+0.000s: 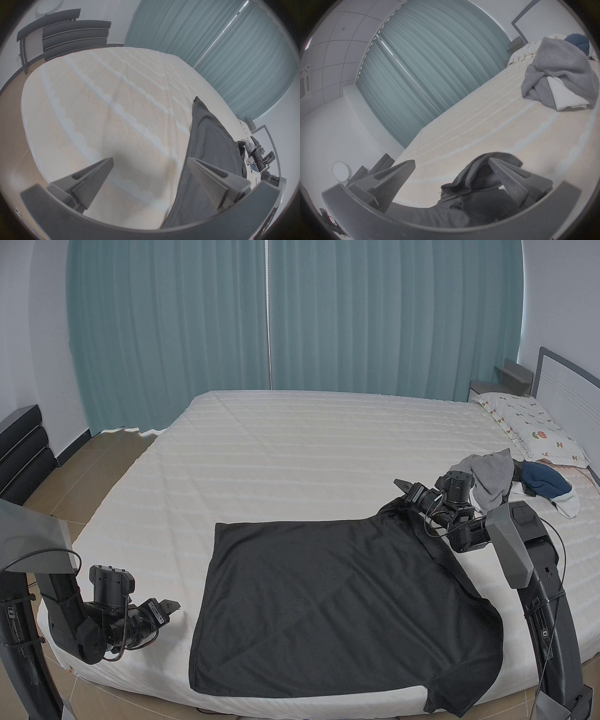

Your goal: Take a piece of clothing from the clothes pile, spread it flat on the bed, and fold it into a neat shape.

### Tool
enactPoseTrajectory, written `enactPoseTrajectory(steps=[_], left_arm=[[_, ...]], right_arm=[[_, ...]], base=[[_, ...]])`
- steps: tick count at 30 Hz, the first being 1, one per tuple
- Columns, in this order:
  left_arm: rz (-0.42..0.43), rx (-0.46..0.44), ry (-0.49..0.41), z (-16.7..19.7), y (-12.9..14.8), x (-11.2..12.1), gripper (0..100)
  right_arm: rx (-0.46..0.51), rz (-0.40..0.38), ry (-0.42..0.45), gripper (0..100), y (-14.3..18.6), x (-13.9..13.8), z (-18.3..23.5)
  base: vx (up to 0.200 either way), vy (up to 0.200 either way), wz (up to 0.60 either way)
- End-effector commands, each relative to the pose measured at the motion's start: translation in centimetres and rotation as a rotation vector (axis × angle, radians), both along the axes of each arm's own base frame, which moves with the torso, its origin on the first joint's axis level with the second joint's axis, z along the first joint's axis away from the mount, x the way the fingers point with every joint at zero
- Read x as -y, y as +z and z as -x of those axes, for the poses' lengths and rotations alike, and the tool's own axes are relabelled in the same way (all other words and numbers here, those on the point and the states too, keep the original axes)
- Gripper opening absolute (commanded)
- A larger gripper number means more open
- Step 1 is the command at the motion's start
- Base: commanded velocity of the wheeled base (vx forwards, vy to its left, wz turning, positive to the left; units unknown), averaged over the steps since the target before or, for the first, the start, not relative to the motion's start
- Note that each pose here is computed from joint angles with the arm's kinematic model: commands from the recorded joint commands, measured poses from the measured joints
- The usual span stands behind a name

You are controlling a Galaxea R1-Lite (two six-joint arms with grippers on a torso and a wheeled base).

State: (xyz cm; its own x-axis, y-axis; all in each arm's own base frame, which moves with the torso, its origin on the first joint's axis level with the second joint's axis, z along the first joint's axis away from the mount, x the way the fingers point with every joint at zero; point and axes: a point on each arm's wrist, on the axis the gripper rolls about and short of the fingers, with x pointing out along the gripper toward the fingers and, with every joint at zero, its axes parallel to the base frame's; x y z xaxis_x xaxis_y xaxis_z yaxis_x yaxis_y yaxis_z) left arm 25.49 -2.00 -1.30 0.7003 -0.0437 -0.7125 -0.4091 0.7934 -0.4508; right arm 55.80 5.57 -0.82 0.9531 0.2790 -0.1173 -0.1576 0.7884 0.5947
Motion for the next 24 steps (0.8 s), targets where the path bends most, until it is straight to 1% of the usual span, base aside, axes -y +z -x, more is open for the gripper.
enactPoseTrajectory(steps=[1,4,5,7,10,12,14,16,18,20,21,22,23,24], left_arm=[[0.0,0.005,0.002,0.0,0.0,0.0,100],[0.0,0.025,0.002,-0.1,0.1,0.0,100],[0.0,0.028,0.002,-0.1,0.0,0.0,100],[-0.002,0.033,0.005,-0.1,0.0,0.0,100],[-0.003,0.037,0.005,-0.1,-0.1,0.0,100],[-0.003,0.042,0.007,-0.1,-0.1,0.0,100],[-0.002,0.045,0.008,-0.2,-0.1,0.0,100],[-0.001,0.048,0.008,-0.2,-0.1,0.0,100],[-0.001,0.048,0.008,-0.2,-0.1,0.0,100],[-0.001,0.048,0.008,-0.2,-0.1,0.0,100],[-0.001,0.05,0.009,-0.2,0.0,0.0,100],[-0.001,0.05,0.009,-0.2,0.0,0.0,100],[-0.001,0.05,0.009,-0.2,0.0,0.0,100],[-0.001,0.05,0.009,-0.2,0.0,0.0,100]], right_arm=[[0.065,-0.006,-0.003,100,1.3,-0.5,0.0],[0.154,-0.013,-0.016,100,3.9,-0.8,0.1],[0.188,-0.017,-0.017,100,5.2,-0.7,0.2],[0.197,-0.018,-0.013,100,5.9,-0.5,0.2],[0.173,-0.004,-0.024,100,4.9,-0.5,0.1],[0.14,0.008,-0.055,100,4.4,-0.1,0.0],[0.108,0.01,-0.075,100,4.6,0.1,0.1],[0.043,0.014,-0.078,100,4.4,0.3,0.8],[0.005,0.013,-0.072,100,4.5,0.4,1.5],[-0.047,0.009,-0.052,100,4.3,0.3,2.6],[-0.094,0.007,-0.011,100,3.7,0.0,3.7],[-0.094,0.007,-0.011,100,3.7,0.0,3.7],[-0.136,0.005,0.027,100,2.9,-0.1,4.7],[-0.148,0.005,0.034,100,2.7,-0.1,5.0]], base=[[0.0,0.0,0.0],[0.0,0.0,0.0],[0.0,0.0,0.0],[0.0,0.0,0.0],[0.0,0.0,0.0],[0.0,0.0,0.0],[0.0,0.0,0.0],[0.0,0.0,0.0],[0.0,0.0,0.0],[0.0,0.0,0.0],[0.0,0.0,0.0],[0.0,0.0,0.0],[0.0,0.0,0.0],[0.0,0.0,0.0]])
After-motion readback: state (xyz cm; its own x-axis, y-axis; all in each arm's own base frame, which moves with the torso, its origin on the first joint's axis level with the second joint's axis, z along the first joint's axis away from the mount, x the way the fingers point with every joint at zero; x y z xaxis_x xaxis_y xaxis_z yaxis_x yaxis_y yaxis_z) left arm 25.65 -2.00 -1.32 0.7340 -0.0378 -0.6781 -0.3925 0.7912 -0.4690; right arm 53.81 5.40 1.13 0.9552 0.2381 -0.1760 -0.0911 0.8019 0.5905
